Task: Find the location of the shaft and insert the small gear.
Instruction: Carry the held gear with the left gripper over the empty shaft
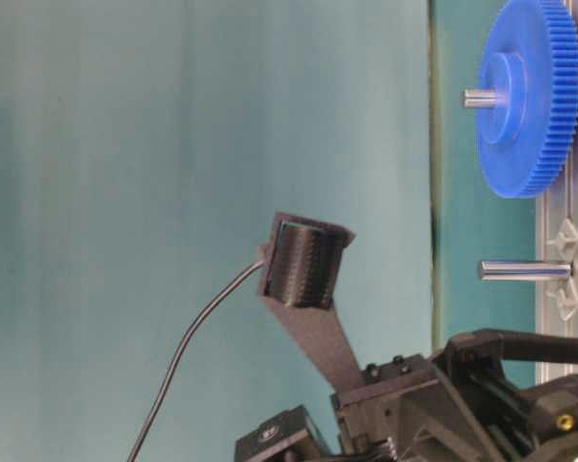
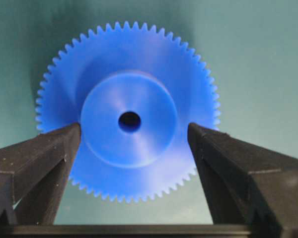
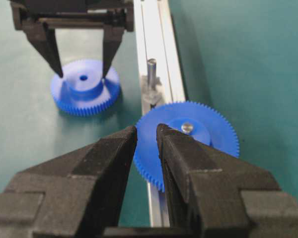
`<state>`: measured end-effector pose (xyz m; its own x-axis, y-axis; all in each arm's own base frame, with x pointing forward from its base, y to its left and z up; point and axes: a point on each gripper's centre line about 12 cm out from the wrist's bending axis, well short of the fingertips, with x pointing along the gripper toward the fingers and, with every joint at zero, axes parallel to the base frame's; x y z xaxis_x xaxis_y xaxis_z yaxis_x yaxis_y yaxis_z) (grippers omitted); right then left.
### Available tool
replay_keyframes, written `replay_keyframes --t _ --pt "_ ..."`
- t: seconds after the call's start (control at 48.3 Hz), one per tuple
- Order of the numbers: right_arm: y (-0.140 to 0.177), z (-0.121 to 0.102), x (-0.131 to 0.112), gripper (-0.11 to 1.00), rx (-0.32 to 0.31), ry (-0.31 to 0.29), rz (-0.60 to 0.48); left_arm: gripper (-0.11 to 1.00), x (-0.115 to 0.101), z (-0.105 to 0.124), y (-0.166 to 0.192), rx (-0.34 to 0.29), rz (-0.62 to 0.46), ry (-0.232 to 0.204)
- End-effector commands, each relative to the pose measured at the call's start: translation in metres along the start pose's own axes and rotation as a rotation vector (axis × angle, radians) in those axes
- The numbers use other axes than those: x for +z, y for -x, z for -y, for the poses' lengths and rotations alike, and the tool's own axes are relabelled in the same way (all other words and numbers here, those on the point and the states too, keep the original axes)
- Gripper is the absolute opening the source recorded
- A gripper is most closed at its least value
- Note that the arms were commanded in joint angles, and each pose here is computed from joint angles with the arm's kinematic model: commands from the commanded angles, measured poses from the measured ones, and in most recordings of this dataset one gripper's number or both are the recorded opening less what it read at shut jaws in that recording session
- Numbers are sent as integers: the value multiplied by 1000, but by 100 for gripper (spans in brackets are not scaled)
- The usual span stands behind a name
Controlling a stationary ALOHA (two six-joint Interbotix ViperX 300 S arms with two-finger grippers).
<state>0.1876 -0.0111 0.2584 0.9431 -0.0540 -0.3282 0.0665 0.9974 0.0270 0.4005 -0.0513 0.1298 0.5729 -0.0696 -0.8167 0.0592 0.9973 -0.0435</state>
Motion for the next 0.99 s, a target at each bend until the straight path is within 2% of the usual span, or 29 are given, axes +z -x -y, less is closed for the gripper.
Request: replay_keyframes --t 0.0,0.311,0.663,0.974 --pt "0 0 5 37 2 -7 12 91 13 -4 6 5 39 7" --pt "0 -2 3 37 10 -35 7 91 15 -9 4 12 39 15" --pt "-1 -2 -1 37 11 -35 -1 91 12 0 1 0 29 13" --pt "-1 -2 -3 37 10 -37 -2 91 19 0 0 -1 43 15"
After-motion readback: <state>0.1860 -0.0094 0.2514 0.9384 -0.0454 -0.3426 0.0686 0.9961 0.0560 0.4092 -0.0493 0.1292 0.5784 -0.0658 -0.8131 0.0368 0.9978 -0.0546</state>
